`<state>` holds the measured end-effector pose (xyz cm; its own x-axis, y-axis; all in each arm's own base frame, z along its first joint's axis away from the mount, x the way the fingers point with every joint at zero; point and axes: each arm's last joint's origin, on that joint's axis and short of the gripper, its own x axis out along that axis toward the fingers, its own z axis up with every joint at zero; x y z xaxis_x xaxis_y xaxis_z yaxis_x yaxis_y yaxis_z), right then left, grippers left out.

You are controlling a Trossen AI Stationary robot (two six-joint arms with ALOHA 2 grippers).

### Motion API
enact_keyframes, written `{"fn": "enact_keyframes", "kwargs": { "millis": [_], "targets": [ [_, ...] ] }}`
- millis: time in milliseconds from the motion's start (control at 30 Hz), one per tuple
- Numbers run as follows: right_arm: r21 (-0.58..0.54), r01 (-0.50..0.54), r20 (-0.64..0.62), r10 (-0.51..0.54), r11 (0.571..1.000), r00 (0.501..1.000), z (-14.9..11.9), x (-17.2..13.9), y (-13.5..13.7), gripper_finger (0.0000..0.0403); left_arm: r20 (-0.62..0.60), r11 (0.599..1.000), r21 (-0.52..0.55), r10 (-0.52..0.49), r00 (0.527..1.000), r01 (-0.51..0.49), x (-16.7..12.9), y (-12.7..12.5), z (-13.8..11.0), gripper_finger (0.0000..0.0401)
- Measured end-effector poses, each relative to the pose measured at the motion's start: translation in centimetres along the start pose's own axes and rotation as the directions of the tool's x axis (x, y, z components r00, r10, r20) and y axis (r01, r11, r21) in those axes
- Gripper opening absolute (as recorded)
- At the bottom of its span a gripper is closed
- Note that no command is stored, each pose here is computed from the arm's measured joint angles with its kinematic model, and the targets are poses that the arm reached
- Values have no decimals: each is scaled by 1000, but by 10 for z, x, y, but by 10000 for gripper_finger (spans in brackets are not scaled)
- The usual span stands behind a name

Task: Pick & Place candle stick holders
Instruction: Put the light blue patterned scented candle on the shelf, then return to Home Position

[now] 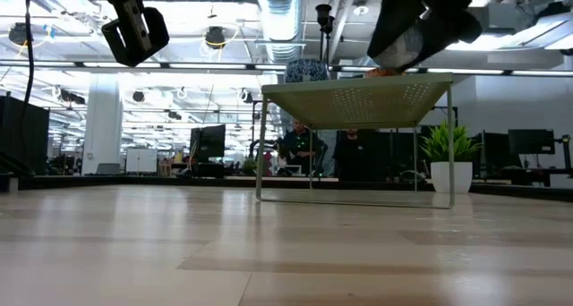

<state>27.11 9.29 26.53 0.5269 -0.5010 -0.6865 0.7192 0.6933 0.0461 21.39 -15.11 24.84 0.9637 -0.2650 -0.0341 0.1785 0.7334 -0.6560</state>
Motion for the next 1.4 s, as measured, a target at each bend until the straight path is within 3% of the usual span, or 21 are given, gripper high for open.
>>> {"fn": "enact_keyframes", "kwargs": {
  "millis": [367, 633, 1033, 1400],
  "targets": [
    [82, 31, -28, -29, 996, 999, -2, 14, -7, 292, 0, 1000, 19, 0, 1000, 0, 0, 0, 0, 3],
    [82, 27, -33, -25, 996, 999, -1, 15, -8, 293, 0, 1000, 19, 0, 1000, 0, 0, 0, 0, 5],
    [77, 18, -65, -13, 997, 998, -2, 15, -8, 368, 3, 1000, 26, 2, 1000, -2, 0, 1, 1, 7],
    [52, -12, -46, 14, 999, 999, 9, -10, -14, 366, 20, 1000, 2, -8, 1000, 8, -2, -1, 5, 7]
  ]
}}
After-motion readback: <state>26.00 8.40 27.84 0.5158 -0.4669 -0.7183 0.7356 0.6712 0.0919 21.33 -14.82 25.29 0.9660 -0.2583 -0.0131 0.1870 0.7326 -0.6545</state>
